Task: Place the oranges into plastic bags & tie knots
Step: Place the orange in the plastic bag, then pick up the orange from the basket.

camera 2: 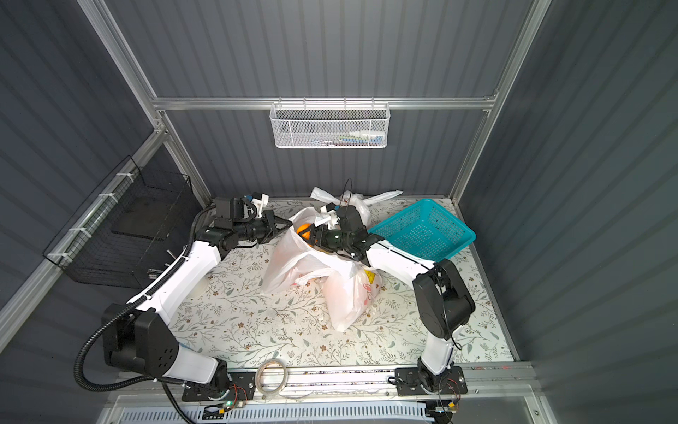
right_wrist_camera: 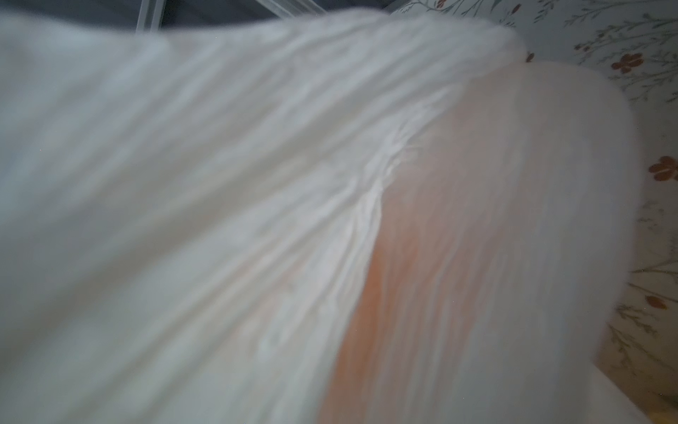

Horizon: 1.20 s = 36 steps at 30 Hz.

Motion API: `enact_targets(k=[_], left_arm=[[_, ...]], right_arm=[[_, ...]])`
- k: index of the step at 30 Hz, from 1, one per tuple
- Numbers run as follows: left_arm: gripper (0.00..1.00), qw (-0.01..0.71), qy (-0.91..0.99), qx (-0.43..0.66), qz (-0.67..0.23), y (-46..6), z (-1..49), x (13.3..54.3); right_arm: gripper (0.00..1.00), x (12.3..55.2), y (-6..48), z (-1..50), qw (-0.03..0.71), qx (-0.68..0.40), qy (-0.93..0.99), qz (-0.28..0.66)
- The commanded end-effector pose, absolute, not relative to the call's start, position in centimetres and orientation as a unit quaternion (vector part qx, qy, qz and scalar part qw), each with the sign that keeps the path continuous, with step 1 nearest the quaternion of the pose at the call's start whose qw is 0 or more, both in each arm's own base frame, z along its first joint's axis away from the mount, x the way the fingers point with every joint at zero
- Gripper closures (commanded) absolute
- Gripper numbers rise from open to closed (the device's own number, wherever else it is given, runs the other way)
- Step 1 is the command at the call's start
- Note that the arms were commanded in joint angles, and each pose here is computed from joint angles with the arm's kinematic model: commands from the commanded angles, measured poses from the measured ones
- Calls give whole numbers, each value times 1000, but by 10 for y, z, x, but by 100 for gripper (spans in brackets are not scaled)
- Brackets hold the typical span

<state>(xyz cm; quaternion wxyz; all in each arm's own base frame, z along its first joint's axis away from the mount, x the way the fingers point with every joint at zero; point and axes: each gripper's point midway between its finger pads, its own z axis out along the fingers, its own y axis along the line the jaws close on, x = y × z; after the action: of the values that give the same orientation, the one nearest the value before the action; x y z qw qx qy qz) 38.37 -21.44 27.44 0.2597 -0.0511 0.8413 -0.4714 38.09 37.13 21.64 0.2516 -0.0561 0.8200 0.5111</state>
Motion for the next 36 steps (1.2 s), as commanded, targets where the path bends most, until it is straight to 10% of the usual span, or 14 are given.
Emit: enact_targets(k=[1, 20, 36], left_arm=[[100, 261, 839, -48, -474, -212, 280, 377], [100, 266, 846, -86, -455, -200, 266, 392], [100, 262, 846, -82, -457, -200, 263, 389]], right_arm=[[15, 397, 365, 222, 286, -47, 820, 494], [8, 325, 247, 207, 304, -35, 867, 393], [20, 344, 20, 184, 241, 19, 969, 52]])
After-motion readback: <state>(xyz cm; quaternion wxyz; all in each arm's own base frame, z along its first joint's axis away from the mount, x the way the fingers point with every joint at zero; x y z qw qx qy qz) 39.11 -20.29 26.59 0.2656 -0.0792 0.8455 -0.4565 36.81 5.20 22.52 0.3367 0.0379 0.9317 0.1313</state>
